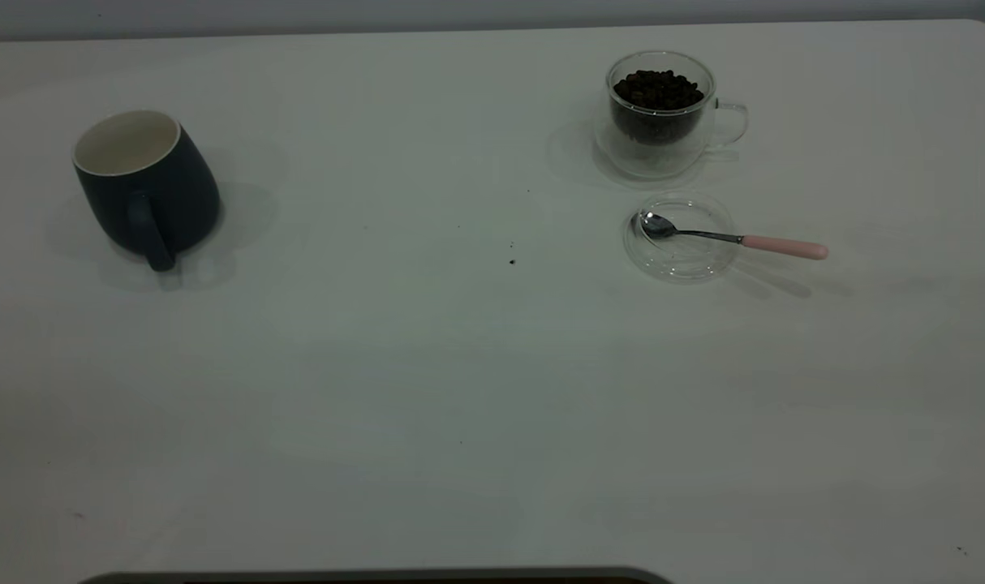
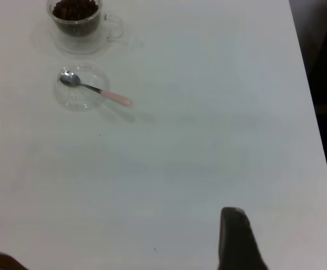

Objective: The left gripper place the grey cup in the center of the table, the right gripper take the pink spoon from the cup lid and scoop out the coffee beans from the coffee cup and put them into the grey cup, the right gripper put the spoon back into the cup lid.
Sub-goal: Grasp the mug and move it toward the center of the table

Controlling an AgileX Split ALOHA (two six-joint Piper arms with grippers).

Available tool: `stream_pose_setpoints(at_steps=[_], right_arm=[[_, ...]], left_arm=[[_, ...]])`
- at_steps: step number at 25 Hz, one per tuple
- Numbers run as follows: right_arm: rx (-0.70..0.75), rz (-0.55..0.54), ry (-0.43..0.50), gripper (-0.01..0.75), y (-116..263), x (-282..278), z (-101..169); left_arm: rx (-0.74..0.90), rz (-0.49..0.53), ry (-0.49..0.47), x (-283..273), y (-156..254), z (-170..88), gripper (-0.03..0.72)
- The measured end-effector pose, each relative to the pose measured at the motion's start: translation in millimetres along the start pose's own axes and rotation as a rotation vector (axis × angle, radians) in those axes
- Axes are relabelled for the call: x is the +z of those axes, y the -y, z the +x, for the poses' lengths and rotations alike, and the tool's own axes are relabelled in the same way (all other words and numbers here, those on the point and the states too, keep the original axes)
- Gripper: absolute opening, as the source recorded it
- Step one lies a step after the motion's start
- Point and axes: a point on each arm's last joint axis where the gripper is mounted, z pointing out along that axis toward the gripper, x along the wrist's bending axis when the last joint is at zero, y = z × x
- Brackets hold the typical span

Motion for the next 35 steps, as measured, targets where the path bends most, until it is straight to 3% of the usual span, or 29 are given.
stream_pose_setpoints(at_steps=[35], right_arm=[[0.000, 0.000, 0.000, 0.465, 0.0, 0.0, 0.0]], left_arm=[[-0.032, -0.001, 0.014, 0.0, -0.1, -1.3, 0.565]])
